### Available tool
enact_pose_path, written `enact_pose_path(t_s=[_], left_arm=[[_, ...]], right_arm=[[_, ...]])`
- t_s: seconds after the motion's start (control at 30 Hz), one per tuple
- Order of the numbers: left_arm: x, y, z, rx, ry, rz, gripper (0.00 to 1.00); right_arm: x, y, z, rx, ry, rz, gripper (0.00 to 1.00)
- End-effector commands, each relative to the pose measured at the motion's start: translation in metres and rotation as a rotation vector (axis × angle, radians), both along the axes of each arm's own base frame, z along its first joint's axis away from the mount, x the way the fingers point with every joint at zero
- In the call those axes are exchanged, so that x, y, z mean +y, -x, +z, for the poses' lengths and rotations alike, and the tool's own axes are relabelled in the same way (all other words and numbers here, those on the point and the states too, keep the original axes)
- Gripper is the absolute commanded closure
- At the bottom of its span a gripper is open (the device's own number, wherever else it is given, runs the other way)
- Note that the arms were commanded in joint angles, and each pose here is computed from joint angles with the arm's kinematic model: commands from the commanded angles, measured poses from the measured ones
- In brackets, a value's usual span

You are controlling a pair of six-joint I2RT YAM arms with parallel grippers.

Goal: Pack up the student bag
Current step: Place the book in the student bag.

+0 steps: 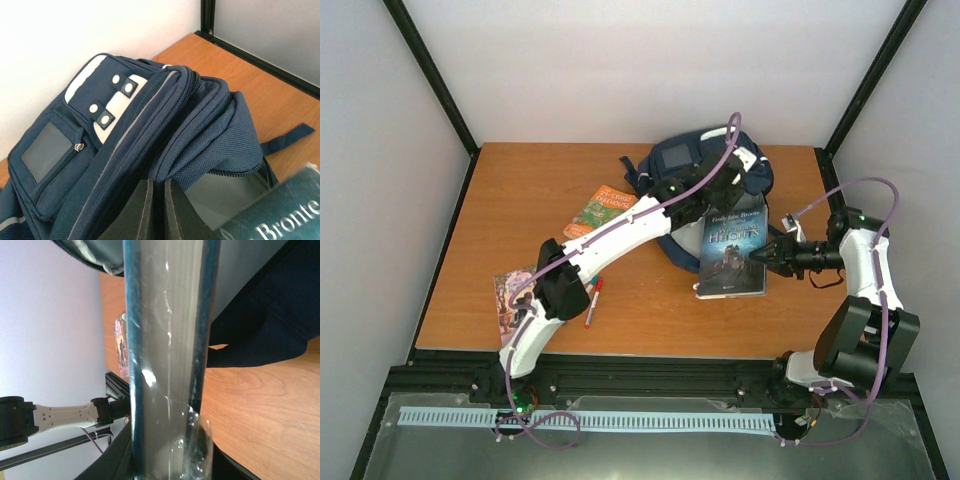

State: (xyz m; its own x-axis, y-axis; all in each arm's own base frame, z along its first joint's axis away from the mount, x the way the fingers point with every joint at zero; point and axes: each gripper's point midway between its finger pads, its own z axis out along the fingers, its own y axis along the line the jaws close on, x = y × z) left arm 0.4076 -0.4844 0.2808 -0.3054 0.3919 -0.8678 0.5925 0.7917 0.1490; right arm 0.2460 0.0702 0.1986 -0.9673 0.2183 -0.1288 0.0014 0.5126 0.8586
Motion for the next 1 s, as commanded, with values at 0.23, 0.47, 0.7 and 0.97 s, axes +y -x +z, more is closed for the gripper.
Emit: enact_pose_path(t_s=[0.23, 0.47, 0.7, 0.97], left_arm=[[0.020, 0.031, 0.121, -0.137, 0.259, -0.076, 0.99], [0.018, 0.040, 0.115, -0.117, 0.247, -0.105, 0.99], [0.019, 0.047, 0.107, -0.117, 0.214, -0.124, 0.99], [0.022, 0.053, 0.097, -0.110, 0.204, -0.127, 0.99]], right_arm=[[0.013, -0.032, 0.005, 0.008, -0.185, 0.041, 0.97], [0.026, -0.048, -0.004, 0.024, -0.225, 0.098, 0.97], [0.027, -0.074, -0.009, -0.018, -0.301, 0.104, 0.97], [0.024, -0.101, -0.053, 0.002, -0.255, 0.073, 0.82]])
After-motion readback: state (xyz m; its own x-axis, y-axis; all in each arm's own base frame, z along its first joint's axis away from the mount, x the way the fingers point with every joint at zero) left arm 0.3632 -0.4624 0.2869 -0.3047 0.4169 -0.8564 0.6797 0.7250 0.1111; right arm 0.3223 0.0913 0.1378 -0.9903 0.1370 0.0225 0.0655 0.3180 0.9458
